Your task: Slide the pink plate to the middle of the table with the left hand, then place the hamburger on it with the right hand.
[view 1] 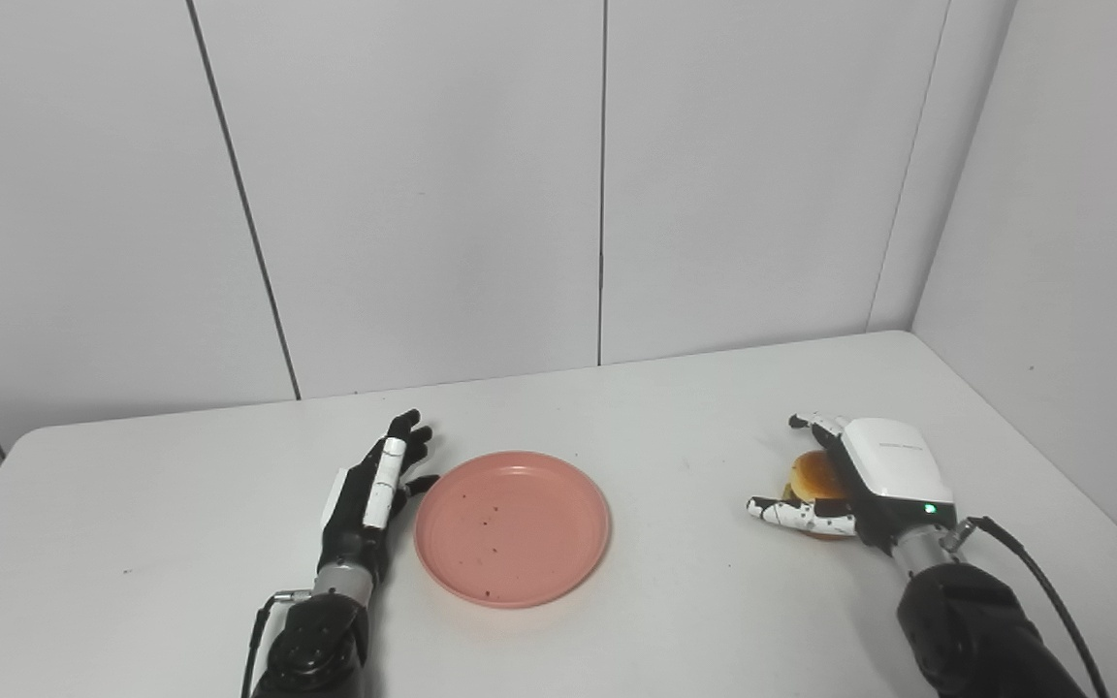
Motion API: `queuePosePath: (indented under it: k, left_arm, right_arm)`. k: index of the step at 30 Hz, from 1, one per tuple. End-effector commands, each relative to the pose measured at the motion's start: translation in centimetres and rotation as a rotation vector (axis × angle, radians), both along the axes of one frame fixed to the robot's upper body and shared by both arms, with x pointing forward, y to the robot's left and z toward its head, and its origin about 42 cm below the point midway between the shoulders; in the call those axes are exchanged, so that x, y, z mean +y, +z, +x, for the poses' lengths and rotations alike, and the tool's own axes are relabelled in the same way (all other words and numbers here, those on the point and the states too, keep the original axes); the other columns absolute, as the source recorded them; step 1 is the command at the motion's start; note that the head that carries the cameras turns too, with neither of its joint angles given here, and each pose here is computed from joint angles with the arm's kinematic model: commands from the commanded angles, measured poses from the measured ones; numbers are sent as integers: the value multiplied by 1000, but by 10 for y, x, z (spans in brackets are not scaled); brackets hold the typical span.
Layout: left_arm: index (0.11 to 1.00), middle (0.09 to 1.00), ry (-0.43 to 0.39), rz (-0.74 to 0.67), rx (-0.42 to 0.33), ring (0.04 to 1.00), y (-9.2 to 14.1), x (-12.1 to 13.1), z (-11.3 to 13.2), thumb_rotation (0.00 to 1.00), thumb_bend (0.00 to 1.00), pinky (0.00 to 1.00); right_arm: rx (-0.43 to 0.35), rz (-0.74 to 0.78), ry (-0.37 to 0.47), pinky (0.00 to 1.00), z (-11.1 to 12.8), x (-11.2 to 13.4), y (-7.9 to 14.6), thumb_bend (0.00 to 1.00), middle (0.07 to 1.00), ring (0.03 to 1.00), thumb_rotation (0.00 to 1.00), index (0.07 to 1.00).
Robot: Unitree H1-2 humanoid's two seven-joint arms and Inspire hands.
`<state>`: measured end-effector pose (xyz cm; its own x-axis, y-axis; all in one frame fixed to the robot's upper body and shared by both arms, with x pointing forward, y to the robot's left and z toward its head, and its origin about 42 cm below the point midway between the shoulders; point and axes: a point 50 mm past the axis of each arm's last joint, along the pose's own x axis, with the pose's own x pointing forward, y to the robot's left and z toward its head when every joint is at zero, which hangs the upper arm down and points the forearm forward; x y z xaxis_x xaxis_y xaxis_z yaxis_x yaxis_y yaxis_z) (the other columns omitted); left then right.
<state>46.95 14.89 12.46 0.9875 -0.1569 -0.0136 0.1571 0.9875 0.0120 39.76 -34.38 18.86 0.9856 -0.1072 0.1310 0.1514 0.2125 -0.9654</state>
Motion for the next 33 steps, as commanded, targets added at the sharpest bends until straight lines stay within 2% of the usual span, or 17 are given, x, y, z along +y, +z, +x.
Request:
queuePosePath:
  k: [1,19,24,26,28,30,33]
  left_arm:
    - [859,875,15,26,-3,907,9,9,6,950,833,930]
    - [857,874,13,40,21,905,9,10,3,969,812,936]
    - [855,876,11,40,26,909,8,9,3,969,817,948]
    - [854,874,11,43,26,905,8,9,3,970,815,943]
    - [853,873,11,44,26,903,8,9,3,969,815,937]
    - [852,873,11,47,27,903,8,9,3,968,817,937]
    - [851,873,10,46,27,904,8,9,3,966,815,937]
  right_arm:
    - [-104,-27,11,771,14,-5,31,796,833,836,744,790]
    - [-74,-11,-6,759,25,-11,13,796,818,815,712,776]
    - [-62,6,-2,697,26,-10,6,797,800,788,695,767]
    - [-56,23,-3,587,26,-11,3,790,749,700,634,739]
    - [-55,39,-5,529,26,-11,0,785,712,644,603,721]
    - [-55,51,-11,435,26,-11,-2,753,631,536,535,649]
    - [-44,53,-20,370,26,-12,-6,710,552,454,467,582]
